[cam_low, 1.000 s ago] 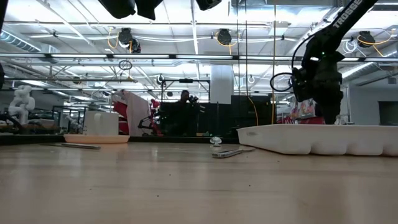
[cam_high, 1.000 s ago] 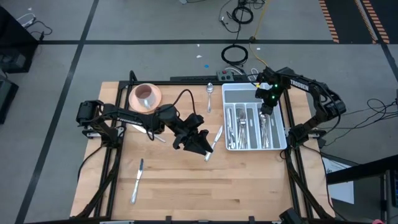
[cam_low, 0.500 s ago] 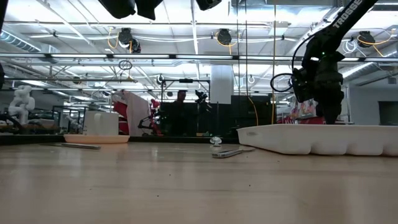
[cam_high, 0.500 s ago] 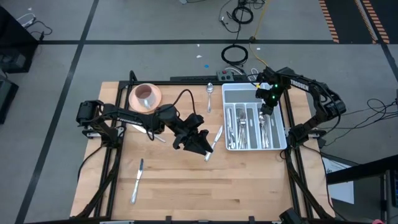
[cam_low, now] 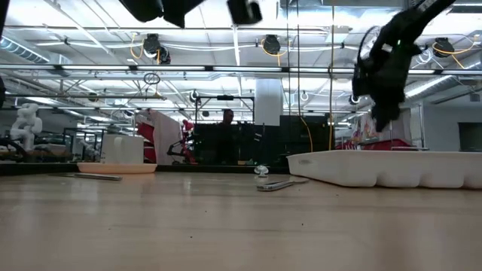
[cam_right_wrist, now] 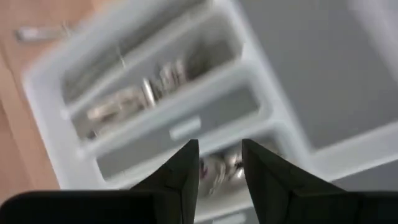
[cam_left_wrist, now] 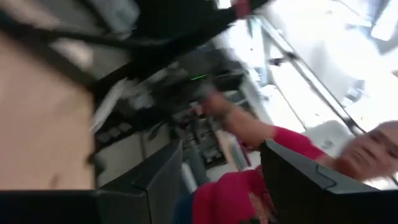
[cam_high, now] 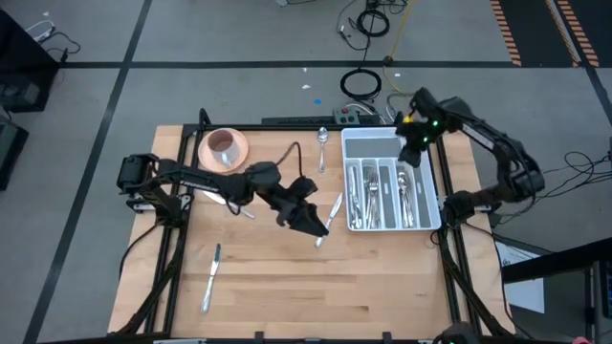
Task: Sort silverware
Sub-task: Put the silver table knife into the silverware rack
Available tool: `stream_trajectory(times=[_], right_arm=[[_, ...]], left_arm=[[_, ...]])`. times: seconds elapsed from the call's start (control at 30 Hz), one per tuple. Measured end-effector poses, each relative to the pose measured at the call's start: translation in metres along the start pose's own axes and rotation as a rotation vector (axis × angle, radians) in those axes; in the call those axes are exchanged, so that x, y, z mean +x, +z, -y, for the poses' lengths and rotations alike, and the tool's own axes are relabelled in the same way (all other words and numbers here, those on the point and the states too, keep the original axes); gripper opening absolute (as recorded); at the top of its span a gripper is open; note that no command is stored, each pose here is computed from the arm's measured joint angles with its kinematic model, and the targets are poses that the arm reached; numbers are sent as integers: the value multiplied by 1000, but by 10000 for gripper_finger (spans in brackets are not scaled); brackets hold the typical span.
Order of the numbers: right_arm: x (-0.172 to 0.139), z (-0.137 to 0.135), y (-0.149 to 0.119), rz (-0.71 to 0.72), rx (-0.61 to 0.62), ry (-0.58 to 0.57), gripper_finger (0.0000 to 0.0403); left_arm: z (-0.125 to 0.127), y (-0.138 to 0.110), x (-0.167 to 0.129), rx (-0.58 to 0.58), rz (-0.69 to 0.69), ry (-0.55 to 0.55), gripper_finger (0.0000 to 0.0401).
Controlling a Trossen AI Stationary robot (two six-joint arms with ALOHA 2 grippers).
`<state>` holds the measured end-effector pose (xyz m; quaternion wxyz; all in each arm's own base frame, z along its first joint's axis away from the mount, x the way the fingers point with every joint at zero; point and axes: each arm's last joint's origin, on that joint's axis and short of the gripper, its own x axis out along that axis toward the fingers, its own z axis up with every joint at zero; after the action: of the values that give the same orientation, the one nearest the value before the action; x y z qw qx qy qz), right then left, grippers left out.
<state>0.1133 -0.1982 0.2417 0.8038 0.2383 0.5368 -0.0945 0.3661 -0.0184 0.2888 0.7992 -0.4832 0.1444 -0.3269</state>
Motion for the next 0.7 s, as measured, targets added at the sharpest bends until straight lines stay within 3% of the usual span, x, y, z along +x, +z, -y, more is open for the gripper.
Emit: stream_trajectory(times=[0.2, 0.33, 0.4, 0.6, 0.7], right_arm=[[-72, -41, 17, 289, -105, -61, 114], [-111, -76, 15, 435, -186, -101, 114], [-125, -90, 9, 489, -199, -111, 114], [-136, -118, -11, 536, -148, -58, 114], [-137, -127, -18, 522, -155, -32, 114]], left_arm=[[-27, -6, -10, -198, -55, 223, 219], [-42, -16, -20, -206, -126, 400, 219], [-52, -25, -28, -194, -159, 558, 219], [-71, -65, -60, -263, -277, 1241, 219], [-63, -92, -59, -262, -390, 1417, 219]])
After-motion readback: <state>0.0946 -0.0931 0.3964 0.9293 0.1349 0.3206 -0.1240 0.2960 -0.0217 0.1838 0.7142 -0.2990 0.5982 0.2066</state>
